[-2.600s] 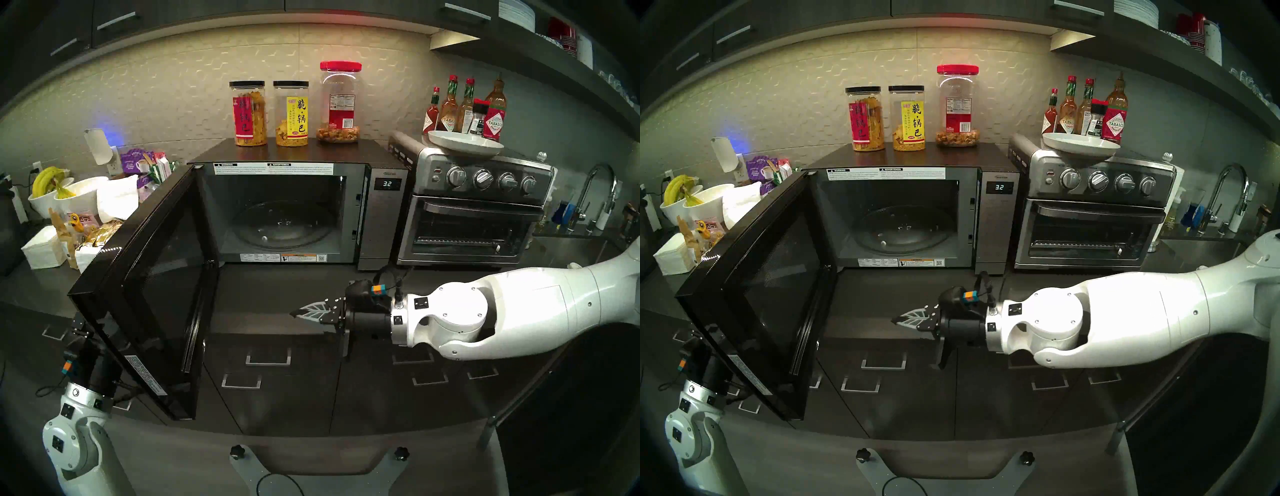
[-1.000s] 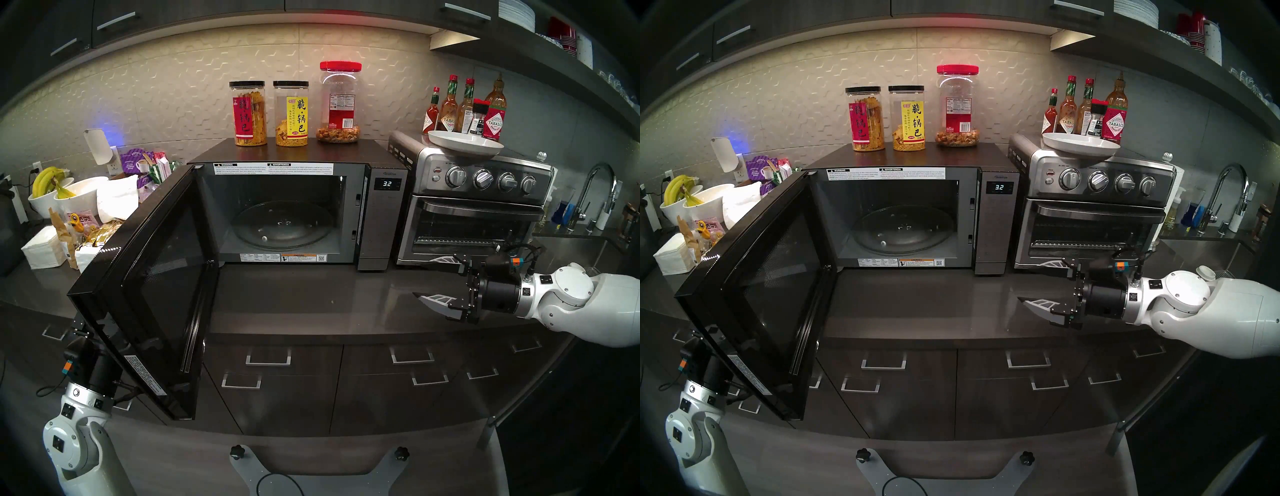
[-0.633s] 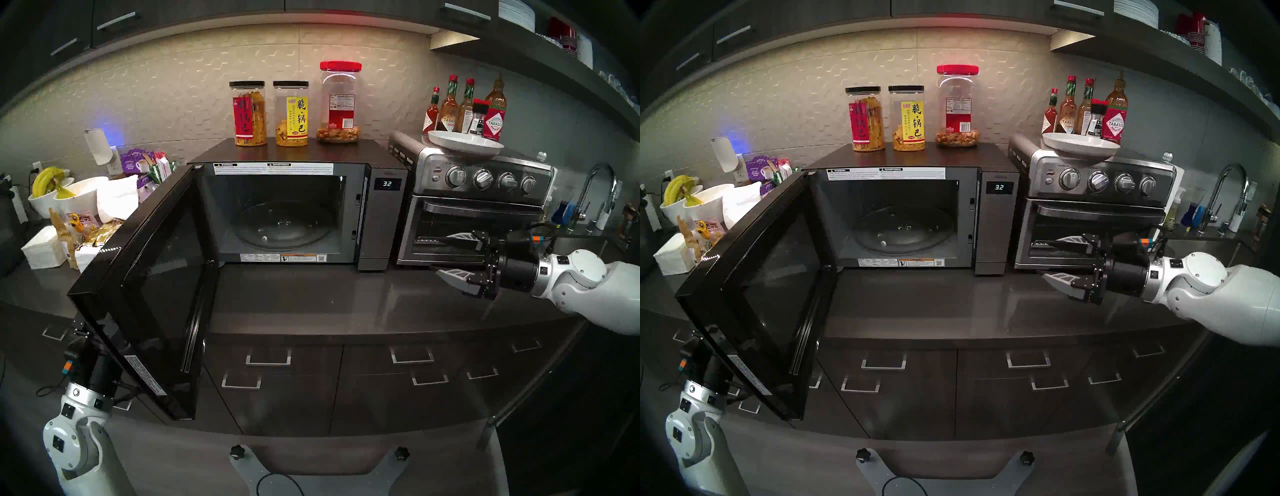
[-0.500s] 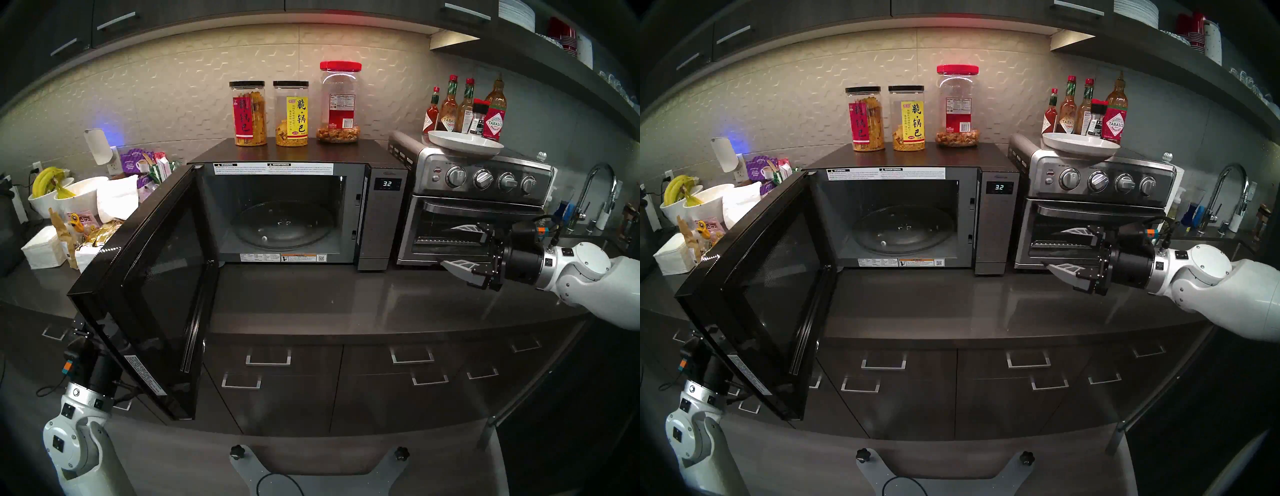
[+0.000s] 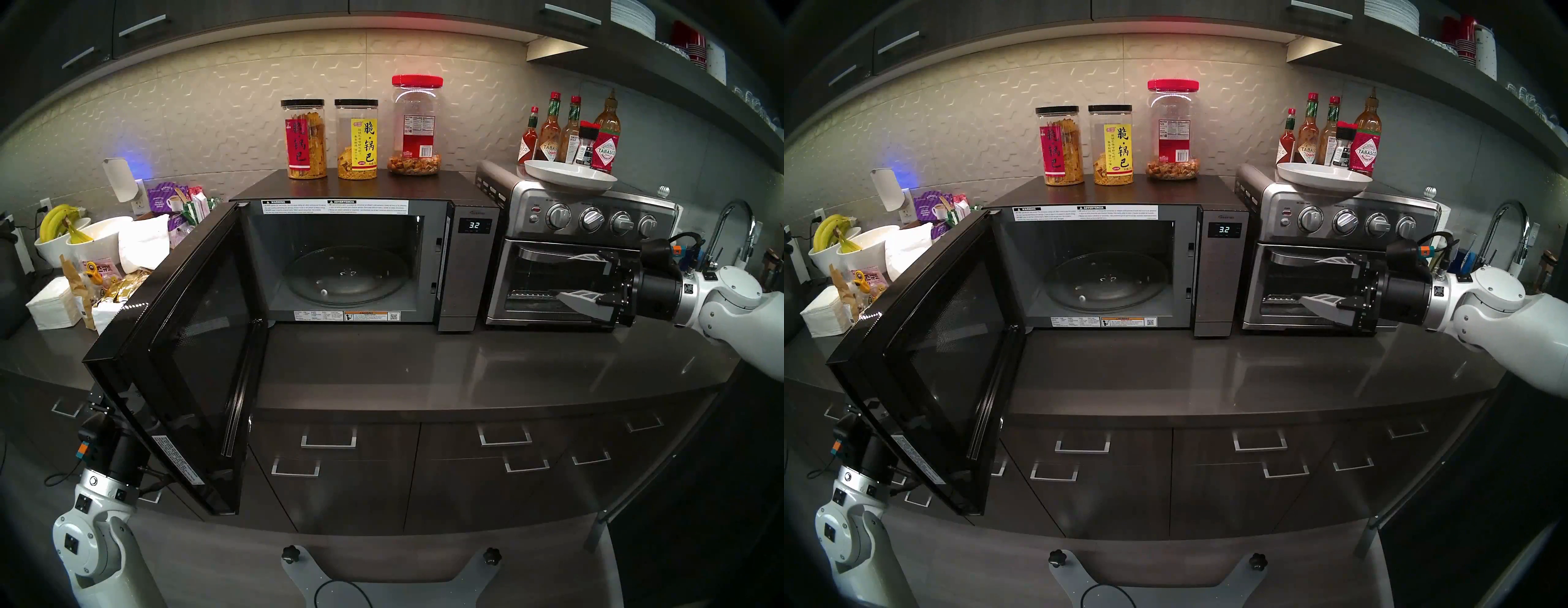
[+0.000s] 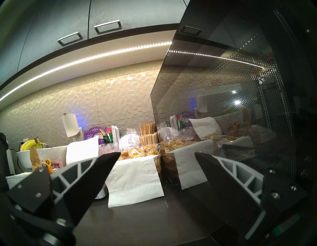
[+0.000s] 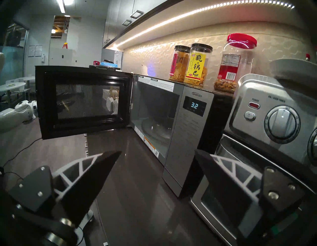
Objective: Open the microwave, put the plate inside, and close the door
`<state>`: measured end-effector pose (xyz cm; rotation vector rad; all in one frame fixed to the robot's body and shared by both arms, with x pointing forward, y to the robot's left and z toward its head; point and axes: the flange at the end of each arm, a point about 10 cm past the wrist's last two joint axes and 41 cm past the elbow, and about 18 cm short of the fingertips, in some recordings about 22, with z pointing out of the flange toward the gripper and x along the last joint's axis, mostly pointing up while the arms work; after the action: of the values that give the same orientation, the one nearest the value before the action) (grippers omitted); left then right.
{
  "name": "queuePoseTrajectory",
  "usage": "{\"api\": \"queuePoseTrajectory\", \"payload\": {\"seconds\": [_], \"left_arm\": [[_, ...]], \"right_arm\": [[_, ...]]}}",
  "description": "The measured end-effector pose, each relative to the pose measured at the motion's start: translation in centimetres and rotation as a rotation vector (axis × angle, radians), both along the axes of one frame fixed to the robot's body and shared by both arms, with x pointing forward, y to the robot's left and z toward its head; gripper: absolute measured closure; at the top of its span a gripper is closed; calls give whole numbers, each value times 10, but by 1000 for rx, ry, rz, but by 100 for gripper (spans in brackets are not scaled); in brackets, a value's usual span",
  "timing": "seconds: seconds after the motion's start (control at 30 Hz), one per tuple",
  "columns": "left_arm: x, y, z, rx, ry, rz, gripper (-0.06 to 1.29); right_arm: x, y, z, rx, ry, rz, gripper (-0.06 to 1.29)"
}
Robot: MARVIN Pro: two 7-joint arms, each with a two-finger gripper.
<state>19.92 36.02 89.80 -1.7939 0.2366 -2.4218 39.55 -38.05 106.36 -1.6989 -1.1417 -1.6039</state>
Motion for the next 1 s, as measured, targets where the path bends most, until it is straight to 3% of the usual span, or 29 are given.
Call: {"api": "queuePoseTrajectory", "payload": {"seconds": [0.5, 1.0], "left_arm": [[0, 0, 0, 1, 0, 0, -2], [0, 0, 0, 1, 0, 0, -2]], "right_arm": [[2, -9, 21, -17, 106, -29, 0], [-1, -8, 20, -27, 149, -32, 0]]}}
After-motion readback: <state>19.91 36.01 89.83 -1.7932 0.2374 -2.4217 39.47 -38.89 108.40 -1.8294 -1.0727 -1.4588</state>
